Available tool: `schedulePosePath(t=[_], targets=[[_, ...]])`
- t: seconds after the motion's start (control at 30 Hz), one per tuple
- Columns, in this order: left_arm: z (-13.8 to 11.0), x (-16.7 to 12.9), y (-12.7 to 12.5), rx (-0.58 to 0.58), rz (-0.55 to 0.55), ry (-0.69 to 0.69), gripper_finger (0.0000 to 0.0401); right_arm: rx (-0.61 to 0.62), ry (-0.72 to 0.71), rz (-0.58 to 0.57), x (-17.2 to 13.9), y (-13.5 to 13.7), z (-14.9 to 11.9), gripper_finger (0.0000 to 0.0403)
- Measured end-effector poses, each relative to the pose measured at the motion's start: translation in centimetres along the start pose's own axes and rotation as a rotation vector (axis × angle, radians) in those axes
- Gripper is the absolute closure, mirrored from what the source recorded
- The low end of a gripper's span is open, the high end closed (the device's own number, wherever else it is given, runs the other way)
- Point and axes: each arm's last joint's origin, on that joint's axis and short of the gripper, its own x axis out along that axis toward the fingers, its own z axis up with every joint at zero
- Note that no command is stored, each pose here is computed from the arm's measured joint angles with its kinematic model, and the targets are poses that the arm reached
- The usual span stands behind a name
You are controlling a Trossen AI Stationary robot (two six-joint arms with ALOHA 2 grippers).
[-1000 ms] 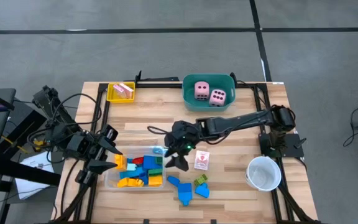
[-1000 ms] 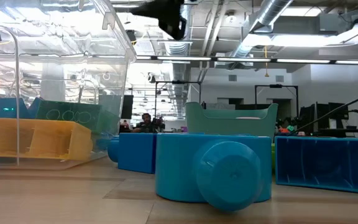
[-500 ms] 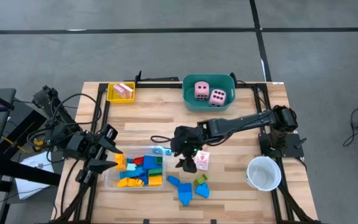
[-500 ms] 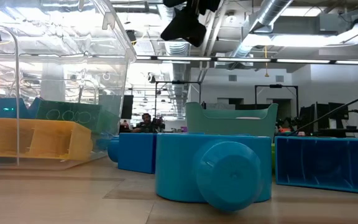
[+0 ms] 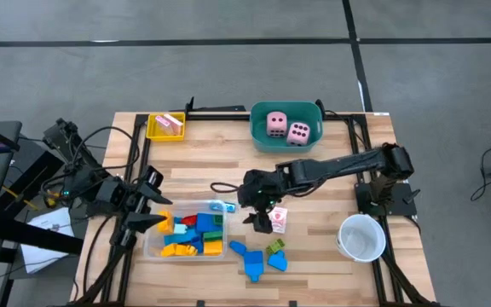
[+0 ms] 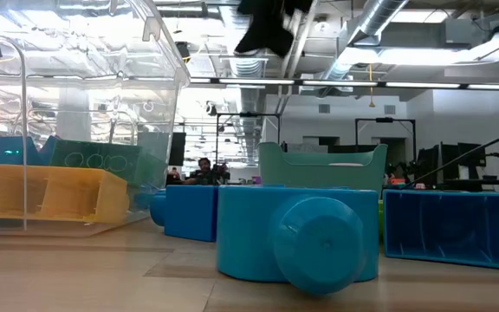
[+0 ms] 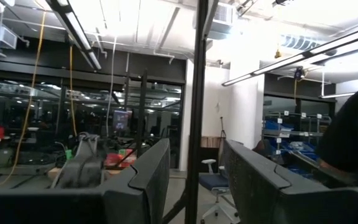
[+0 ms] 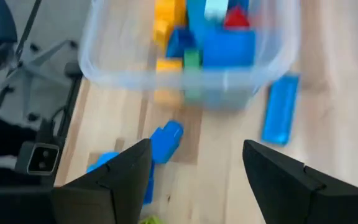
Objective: Pick & Place Toys
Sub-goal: Put the blue game piece into the transparent bin
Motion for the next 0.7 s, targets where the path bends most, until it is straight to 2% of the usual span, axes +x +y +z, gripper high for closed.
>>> schedulePosePath(t=[0.17,0.33,0.5,0.7], targets=[[0.0,0.2,0.3,0.007,0.011,-0.003,0.0256,-0.086,-0.056,-0.116,-4.2,0.3,0.2,0.0159],[0.0,0.2,0.3,0.008,0.011,-0.002,0.0256,-0.121,-0.163,-0.14,-8.6,0.1,-0.2,0.0159],[-0.4,0.3,0.1,0.012,0.01,0.007,0.0256,-0.03,-0.265,-0.141,-10.3,-1.1,-5.8,0.0159],[-0.8,0.7,0.1,0.026,0.019,0.019,0.0256,0.152,-0.607,-0.086,-10.6,-2.6,-12.0,0.0159]])
